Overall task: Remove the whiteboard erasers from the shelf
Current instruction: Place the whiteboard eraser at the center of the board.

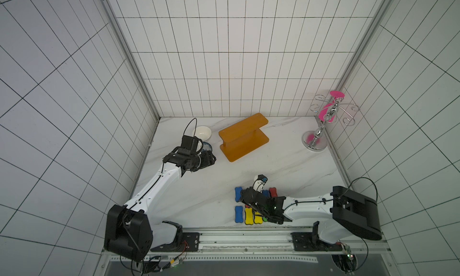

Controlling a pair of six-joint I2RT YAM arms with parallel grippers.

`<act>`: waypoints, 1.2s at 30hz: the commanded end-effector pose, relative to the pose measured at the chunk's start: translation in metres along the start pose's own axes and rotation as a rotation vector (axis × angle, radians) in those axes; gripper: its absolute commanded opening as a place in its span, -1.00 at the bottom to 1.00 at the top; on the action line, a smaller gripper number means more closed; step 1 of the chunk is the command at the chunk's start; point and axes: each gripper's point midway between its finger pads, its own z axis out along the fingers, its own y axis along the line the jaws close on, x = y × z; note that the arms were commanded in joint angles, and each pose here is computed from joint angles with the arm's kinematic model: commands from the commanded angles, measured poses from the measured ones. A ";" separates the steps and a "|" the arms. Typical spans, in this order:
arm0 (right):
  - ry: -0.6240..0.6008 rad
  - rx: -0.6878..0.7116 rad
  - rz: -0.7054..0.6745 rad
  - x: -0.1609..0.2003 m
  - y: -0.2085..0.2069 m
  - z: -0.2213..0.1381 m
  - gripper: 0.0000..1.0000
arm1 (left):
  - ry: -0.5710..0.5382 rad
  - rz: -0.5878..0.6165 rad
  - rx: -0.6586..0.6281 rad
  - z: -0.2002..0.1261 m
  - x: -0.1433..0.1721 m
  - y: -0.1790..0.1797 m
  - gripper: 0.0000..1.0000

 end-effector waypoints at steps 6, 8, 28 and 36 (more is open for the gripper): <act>0.041 0.052 0.033 0.015 -0.023 0.007 -1.00 | -0.027 0.011 0.003 -0.008 -0.006 -0.002 0.49; 0.043 0.050 0.036 0.015 -0.023 0.006 -1.00 | -0.031 0.011 0.000 -0.008 -0.006 -0.001 0.48; 0.051 0.038 0.021 0.013 -0.027 -0.001 -0.84 | -0.030 -0.005 -0.008 -0.003 -0.008 0.003 0.48; 0.044 0.027 0.003 0.010 -0.023 -0.004 -0.76 | -0.031 -0.006 -0.007 -0.003 -0.009 0.003 0.48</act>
